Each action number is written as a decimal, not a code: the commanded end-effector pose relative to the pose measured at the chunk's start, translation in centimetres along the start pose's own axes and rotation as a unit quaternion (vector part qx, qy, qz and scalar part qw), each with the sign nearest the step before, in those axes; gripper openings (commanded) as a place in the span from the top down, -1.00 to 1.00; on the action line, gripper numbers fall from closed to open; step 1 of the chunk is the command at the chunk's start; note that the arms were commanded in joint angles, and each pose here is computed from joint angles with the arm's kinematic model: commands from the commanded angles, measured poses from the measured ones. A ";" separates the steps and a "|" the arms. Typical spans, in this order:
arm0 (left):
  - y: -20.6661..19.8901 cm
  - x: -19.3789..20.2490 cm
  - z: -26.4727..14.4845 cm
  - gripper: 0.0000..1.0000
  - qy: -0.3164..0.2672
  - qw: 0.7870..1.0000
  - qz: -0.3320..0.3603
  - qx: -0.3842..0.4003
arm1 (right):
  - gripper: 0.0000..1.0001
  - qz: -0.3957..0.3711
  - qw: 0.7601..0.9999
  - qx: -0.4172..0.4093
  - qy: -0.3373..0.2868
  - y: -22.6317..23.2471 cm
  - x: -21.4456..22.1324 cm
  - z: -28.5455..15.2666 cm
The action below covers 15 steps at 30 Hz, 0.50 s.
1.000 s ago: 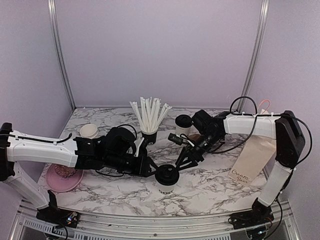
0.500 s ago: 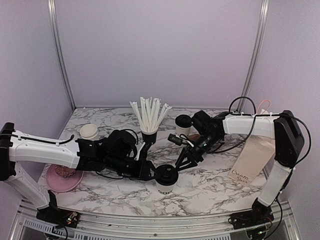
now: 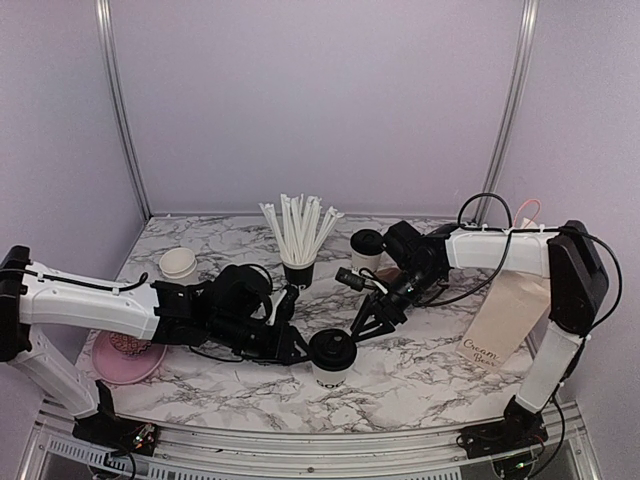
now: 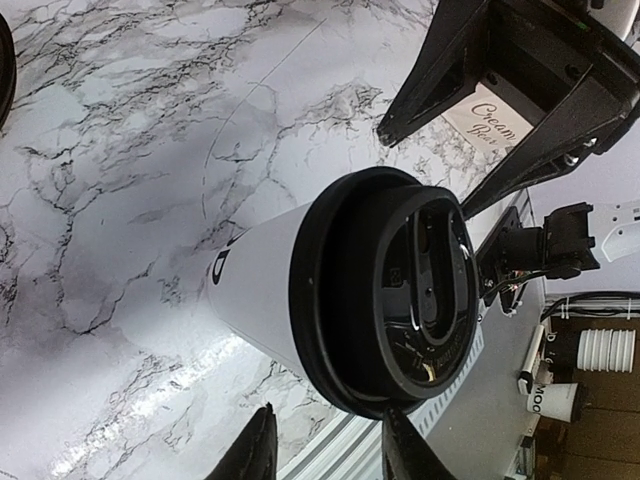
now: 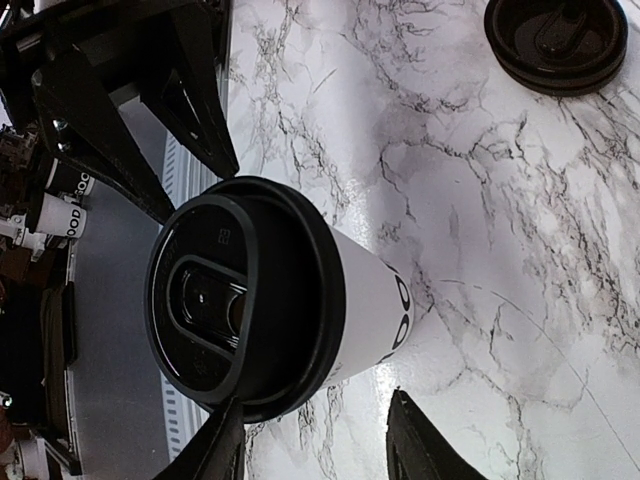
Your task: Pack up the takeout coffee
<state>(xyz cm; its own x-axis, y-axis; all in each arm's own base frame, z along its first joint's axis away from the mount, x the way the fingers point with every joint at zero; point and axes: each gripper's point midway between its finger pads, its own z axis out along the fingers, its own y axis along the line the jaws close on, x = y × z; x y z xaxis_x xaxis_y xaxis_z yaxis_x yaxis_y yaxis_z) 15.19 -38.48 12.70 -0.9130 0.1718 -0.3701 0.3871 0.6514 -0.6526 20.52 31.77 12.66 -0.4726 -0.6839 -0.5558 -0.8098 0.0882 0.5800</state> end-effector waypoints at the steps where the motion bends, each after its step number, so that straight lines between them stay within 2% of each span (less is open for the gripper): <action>1: -0.3 -0.2 0.6 0.27 0.002 1.000 0.008 0.004 | 0.08 0.002 1.000 0.000 -0.003 -0.4 -0.1 0.1; 10: 0.0 -0.6 1.0 0.28 0.000 1.000 0.006 0.004 | 0.08 0.009 1.000 -0.008 0.001 -0.8 0.2 0.7; 15: 0.0 -0.7 1.3 0.28 0.005 0.999 -0.022 0.029 | 0.08 0.013 1.000 -0.009 0.005 -1.0 0.4 0.9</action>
<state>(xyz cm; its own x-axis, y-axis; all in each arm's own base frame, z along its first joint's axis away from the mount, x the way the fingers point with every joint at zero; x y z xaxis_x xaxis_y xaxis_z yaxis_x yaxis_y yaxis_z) 15.43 -38.99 12.30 -0.9163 0.1774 -0.3590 0.3849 0.6377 -0.6673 20.63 31.74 11.87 -0.4886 -0.6877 -0.5370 -0.7944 0.0961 0.5997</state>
